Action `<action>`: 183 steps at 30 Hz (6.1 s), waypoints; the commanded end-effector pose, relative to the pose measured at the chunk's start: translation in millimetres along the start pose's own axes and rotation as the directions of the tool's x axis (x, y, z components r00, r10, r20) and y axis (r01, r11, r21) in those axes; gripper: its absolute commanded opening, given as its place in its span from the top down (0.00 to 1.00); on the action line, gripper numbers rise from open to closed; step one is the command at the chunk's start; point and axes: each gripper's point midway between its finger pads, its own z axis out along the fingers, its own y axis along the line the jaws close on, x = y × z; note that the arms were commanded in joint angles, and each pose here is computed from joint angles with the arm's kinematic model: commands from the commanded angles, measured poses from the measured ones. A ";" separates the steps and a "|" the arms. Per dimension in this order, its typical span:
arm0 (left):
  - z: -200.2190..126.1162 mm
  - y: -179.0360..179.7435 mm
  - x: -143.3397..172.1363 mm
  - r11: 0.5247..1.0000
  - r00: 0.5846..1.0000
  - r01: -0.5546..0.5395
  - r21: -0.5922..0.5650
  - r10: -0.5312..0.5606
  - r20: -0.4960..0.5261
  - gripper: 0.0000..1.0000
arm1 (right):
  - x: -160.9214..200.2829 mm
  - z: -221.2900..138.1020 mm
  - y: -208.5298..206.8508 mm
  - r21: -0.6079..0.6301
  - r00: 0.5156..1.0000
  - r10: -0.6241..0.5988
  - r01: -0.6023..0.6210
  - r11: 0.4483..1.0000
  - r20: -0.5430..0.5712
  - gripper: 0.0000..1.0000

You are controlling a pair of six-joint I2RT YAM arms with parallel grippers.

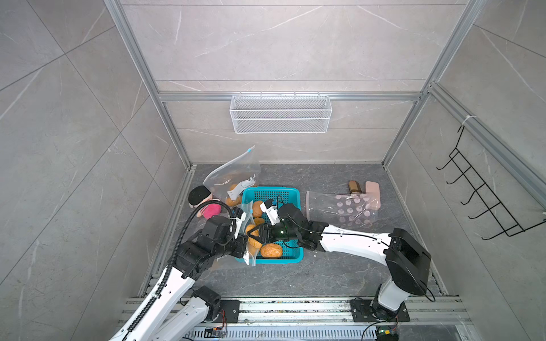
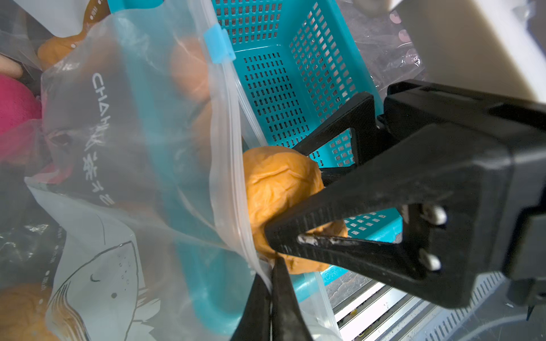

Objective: Put the potatoes into a zipper bag and zip it
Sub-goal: Place the potato into the zipper food storage bag, then pick up the potato from the basket.

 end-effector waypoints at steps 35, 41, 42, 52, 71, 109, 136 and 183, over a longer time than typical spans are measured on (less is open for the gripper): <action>-4.9 -7.4 -8.6 0.999 0.999 -0.018 0.037 0.017 0.041 1.00 | -14.3 -29.3 -3.6 0.226 1.000 -0.019 0.017 0.974 0.003 0.26; -4.4 -7.5 -8.5 0.999 0.999 -0.019 0.037 0.018 0.039 1.00 | -9.1 -31.4 -7.5 0.236 0.998 -0.051 0.055 0.970 -0.020 0.27; -4.4 -7.4 -8.5 0.999 0.999 -0.019 0.037 0.018 0.039 1.00 | -7.6 -30.5 -7.1 0.230 0.998 -0.053 0.058 0.971 -0.027 0.28; -7.8 -7.8 -10.0 0.999 0.998 -0.023 0.037 0.021 0.054 1.00 | 12.0 -6.8 -18.5 0.212 0.991 -0.055 0.079 0.974 -0.119 0.36; -98.6 42.9 -30.5 0.959 0.938 0.094 -0.267 0.005 0.348 1.00 | -20.1 -61.1 12.0 0.182 0.984 -0.170 0.158 0.971 0.054 0.38; -19.1 10.9 -19.8 0.997 0.995 0.000 -0.079 0.008 0.103 1.00 | -2.7 -53.7 -40.2 0.381 0.993 -0.120 0.117 0.917 -0.015 0.38; -16.4 9.1 -19.1 0.998 0.995 -0.018 -0.068 0.025 0.102 1.00 | -44.2 26.3 -126.0 0.464 0.981 0.187 -0.189 0.866 0.051 0.27; -14.3 10.9 -17.6 0.997 0.995 -0.025 -0.077 0.032 0.089 1.00 | -73.3 -26.8 -56.8 0.253 0.988 -0.006 -0.034 0.967 0.153 0.48</action>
